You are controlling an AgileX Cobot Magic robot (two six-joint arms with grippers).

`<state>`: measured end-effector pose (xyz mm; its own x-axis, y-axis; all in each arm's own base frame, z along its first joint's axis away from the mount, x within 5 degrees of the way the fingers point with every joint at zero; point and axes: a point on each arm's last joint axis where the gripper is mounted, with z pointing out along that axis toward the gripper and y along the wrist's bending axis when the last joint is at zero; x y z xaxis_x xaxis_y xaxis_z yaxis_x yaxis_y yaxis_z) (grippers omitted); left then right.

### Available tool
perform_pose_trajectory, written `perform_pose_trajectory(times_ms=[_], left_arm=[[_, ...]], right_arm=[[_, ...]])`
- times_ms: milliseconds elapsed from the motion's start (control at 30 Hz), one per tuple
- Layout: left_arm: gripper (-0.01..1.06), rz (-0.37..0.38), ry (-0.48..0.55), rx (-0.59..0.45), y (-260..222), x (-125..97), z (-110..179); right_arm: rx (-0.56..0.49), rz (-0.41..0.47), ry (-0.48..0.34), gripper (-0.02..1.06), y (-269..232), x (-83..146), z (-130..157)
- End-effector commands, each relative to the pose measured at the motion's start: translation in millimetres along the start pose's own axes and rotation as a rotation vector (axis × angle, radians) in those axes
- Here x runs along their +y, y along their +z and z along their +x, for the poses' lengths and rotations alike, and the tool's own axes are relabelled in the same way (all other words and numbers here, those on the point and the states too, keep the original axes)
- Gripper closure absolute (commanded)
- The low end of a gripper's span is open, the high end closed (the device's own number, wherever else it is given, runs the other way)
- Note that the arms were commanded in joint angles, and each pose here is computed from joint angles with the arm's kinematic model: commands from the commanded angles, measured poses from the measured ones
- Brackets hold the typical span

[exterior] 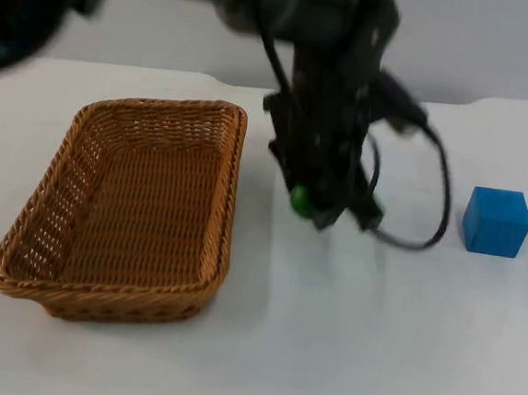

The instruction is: Place all geometric objects except the red cube into the basket.

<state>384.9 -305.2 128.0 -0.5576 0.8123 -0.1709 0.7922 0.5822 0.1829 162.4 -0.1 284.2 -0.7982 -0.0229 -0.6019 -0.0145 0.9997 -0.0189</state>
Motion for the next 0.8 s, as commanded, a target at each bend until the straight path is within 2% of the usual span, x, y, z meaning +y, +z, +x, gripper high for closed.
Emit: perform_pose_trajectory(times_ms=[0, 100, 233, 467, 633, 667, 767], left_arm=[[1.05, 0.062, -0.073, -0.062, -48, -1, -5], [1.05, 0.141, -0.187, -0.119, -92, -3, -2], [1.05, 0.127, -0.257, -0.15, -112, -1, 7], [1.05, 0.118, -0.298, -0.114, -110, -4, 39], [1.05, 0.109, -0.415, -0.085, -100, 18, 85], [1.05, 0.109, -0.415, -0.085, -100, 18, 85], [1.05, 0.092, -0.499, -0.078, -95, 36, 116]], right_arm=[[-0.015, 0.006, -0.001, -0.01, 0, -1, 0], [-0.015, 0.006, -0.001, -0.01, 0, -1, 0], [-0.015, 0.003, 0.002, -0.01, 0, -1, 0], [-0.015, 0.003, 0.002, -0.01, 0, -1, 0], [-0.015, -0.013, 0.014, -0.01, 0, 1, 0], [-0.015, -0.013, 0.014, -0.01, 0, 1, 0], [-0.015, -0.013, 0.014, -0.01, 0, 1, 0]])
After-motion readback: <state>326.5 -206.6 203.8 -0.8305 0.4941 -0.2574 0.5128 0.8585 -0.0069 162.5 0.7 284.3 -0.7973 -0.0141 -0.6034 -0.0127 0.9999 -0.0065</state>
